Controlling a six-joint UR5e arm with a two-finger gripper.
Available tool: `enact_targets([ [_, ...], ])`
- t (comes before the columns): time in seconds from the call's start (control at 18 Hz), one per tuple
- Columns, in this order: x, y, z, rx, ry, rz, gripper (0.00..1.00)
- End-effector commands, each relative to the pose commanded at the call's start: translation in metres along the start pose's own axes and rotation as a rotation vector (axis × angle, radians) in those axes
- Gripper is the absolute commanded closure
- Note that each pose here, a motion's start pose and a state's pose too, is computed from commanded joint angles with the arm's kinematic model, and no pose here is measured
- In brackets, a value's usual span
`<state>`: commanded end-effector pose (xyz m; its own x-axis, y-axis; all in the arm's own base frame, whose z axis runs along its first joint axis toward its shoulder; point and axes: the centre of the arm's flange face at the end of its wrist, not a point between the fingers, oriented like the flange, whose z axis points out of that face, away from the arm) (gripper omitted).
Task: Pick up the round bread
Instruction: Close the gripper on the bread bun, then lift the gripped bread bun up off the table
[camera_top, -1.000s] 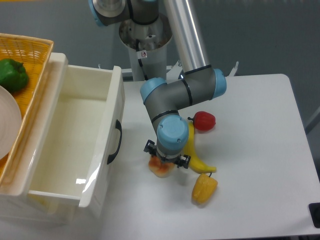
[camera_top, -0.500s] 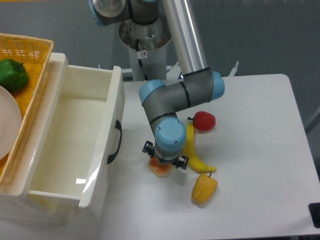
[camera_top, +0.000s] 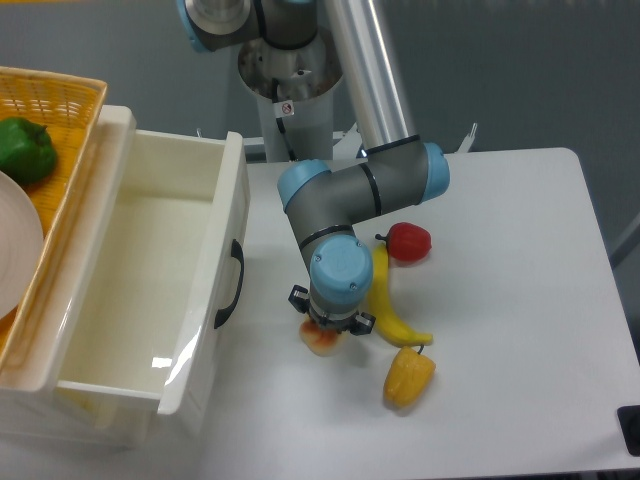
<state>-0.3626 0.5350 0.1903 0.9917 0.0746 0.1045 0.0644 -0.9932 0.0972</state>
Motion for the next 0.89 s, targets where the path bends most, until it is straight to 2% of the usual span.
enact_targets([
  [0.06,-0.001,0.0,-0.003,0.004,-0.003,-0.001,0.95],
  [0.5,-0.003,0.005,-0.045,0.051,-0.044,0.021,0.95],
  [0.67,0.002,0.009,-0.067,0.077,-0.066,0.064,0.95],
  [0.89,0.009,0.016,-0.091,0.102,-0.094,0.169,0.95],
])
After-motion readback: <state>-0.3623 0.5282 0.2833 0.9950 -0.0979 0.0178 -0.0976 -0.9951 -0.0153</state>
